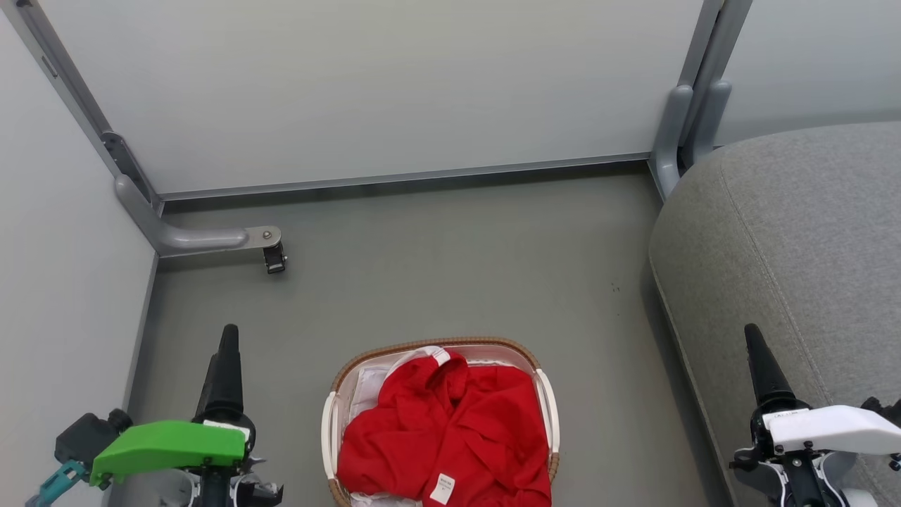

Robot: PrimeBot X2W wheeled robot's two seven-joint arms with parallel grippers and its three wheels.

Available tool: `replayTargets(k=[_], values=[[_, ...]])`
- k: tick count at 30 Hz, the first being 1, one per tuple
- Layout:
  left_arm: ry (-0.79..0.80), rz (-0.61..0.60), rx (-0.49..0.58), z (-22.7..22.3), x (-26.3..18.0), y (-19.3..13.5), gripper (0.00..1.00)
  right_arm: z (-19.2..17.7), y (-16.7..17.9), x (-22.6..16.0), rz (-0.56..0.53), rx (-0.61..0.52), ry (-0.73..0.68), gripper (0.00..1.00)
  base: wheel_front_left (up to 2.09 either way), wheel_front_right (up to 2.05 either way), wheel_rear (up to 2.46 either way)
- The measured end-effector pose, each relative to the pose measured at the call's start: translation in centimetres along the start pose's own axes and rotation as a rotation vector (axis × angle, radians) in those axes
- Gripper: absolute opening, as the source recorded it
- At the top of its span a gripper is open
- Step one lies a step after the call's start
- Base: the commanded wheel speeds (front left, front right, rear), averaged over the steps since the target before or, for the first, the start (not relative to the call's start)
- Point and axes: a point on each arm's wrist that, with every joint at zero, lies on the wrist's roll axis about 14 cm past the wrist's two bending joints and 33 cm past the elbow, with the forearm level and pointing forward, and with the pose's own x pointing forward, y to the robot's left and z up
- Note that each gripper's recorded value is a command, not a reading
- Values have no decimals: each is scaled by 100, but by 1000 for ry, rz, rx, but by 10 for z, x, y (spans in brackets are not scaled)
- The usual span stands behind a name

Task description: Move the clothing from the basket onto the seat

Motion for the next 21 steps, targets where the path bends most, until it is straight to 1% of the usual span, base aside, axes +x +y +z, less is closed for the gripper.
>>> replayTargets(k=[4,9,15,21], values=[[9,-22,114,-5,1,-8,100,-2,11,1,38,-128,6,100,0,0,0],[15,-29,219,-10,0,-11,100,-8,18,-2,66,-265,18,100,0,0,0],[25,-28,331,-17,-3,-10,100,-11,28,-1,105,-399,16,100,0,0,0],[25,-35,423,-20,-4,-11,100,-16,30,-3,122,-510,23,100,0,0,0]])
